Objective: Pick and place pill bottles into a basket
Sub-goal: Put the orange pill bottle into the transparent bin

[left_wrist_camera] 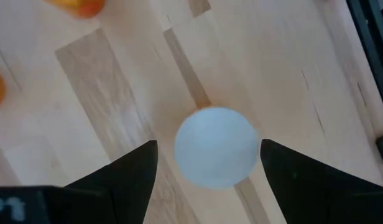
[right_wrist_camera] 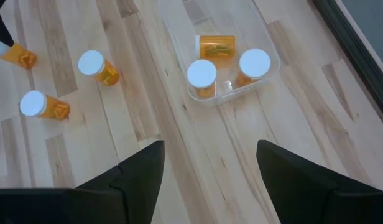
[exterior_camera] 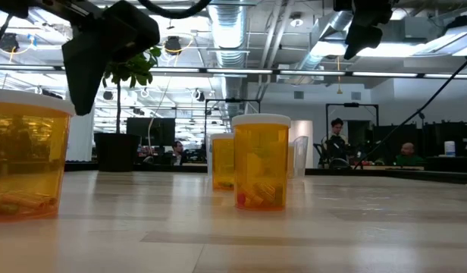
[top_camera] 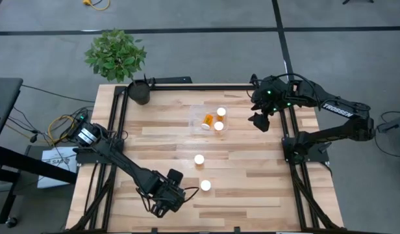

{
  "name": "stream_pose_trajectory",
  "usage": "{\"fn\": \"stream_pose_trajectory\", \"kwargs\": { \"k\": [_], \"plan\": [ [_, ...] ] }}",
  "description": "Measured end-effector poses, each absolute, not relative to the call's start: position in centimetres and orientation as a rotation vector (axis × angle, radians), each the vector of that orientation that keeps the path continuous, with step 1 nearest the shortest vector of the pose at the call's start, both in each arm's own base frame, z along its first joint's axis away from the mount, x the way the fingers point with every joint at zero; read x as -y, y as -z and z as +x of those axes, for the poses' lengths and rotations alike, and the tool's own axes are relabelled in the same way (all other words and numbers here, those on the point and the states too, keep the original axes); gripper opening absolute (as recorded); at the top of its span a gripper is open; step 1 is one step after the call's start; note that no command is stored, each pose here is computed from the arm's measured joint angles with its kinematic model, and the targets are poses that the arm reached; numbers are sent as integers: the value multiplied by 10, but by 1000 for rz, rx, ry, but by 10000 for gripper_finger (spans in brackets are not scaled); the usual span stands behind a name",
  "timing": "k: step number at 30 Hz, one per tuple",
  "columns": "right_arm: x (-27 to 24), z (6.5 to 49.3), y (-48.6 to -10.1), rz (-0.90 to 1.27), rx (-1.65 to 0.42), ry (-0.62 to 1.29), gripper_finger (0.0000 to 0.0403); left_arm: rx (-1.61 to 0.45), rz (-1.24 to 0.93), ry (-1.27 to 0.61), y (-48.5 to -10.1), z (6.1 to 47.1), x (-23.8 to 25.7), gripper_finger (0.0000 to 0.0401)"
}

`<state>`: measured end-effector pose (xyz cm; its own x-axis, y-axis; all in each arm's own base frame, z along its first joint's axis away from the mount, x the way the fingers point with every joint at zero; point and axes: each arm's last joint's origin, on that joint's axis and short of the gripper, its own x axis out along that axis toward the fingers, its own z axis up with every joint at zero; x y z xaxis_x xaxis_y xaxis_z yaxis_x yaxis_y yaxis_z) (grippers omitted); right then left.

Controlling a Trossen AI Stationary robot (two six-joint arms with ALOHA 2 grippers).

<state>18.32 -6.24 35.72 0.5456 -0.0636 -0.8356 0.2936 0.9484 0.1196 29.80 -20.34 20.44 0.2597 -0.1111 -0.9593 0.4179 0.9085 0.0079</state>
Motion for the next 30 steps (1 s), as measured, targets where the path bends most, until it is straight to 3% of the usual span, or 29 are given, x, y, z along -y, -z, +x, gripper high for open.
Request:
{"fn": "stream_pose_trajectory", "kwargs": {
  "k": [22, 30],
  "plan": [
    [63, 184, -358, 255, -960, 215, 249, -1249, 284, 397, -181, 295, 198, 274],
    [63, 184, -358, 256, -958, 216, 249, -1241, 307, 394, -181, 295, 198, 242]
  ]
}}
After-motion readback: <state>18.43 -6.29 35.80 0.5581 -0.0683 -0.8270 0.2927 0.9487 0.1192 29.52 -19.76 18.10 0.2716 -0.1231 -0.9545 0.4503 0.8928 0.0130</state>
